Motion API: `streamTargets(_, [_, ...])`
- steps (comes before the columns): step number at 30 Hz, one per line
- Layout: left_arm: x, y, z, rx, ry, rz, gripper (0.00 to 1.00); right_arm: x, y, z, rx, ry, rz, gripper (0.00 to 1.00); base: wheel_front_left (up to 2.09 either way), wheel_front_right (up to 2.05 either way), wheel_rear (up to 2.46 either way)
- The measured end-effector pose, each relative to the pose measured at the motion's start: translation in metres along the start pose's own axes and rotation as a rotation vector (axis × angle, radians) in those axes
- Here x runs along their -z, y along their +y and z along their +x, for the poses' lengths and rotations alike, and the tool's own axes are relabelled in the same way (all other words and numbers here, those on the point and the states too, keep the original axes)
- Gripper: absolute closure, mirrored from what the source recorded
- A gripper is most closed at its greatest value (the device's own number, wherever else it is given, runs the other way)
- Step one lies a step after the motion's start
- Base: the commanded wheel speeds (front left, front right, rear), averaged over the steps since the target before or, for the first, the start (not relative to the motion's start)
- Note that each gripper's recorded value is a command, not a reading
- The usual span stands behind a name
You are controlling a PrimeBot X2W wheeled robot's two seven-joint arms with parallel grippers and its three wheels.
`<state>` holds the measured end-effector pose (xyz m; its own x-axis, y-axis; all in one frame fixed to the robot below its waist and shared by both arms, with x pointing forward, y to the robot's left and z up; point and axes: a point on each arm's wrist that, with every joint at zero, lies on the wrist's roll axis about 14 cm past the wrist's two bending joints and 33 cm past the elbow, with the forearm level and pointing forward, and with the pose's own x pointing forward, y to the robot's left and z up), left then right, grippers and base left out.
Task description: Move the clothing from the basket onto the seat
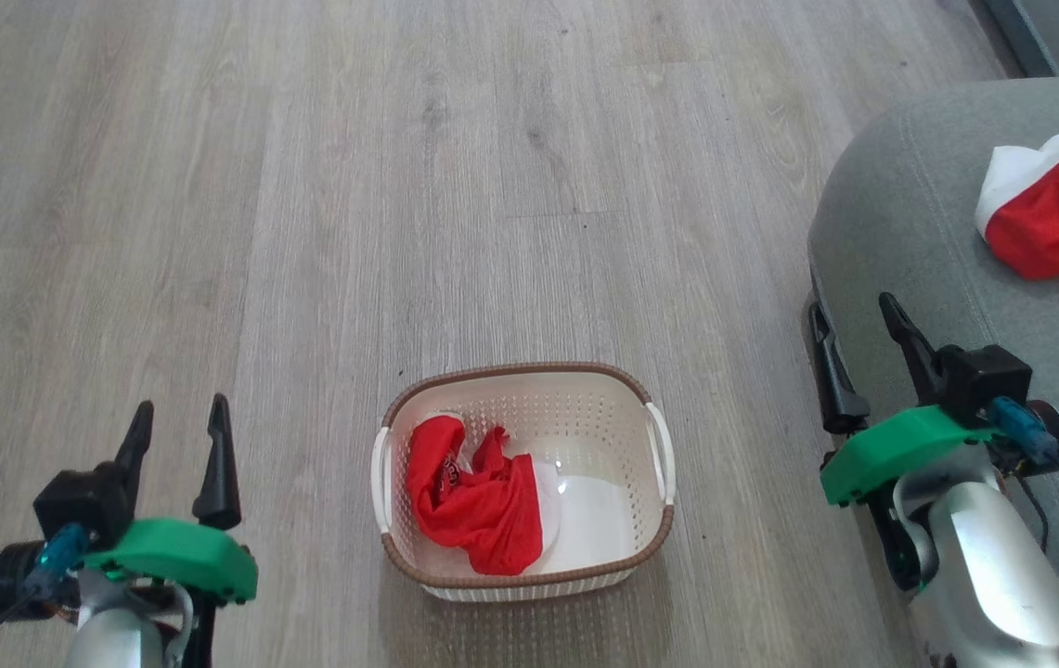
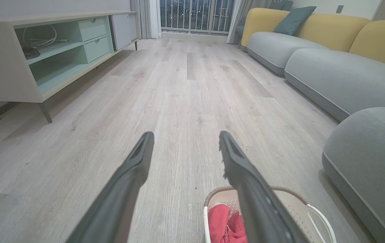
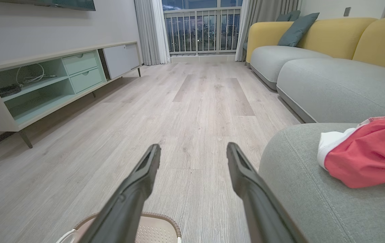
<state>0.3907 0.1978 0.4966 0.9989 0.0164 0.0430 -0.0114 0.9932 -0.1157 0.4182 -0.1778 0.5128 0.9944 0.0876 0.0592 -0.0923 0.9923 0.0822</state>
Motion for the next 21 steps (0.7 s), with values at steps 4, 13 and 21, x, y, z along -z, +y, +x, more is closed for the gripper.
streamTargets(4, [0.001,-0.001,-0.002,0.001,0.003,-0.002,0.00,-0.002,0.000,0.000,-0.001,-0.006,-0.001,0.00,0.00,0.00,0.00])
streamTargets(13, [0.016,-0.017,-0.001,0.056,0.046,-0.001,0.00,-0.001,-0.004,0.000,0.012,-0.005,0.000,0.00,0.00,0.00,0.00])
streamTargets(21, [0.054,-0.041,0.004,0.125,0.158,-0.014,0.00,0.008,-0.006,0.014,0.011,0.008,-0.015,0.00,0.00,0.00,0.00])
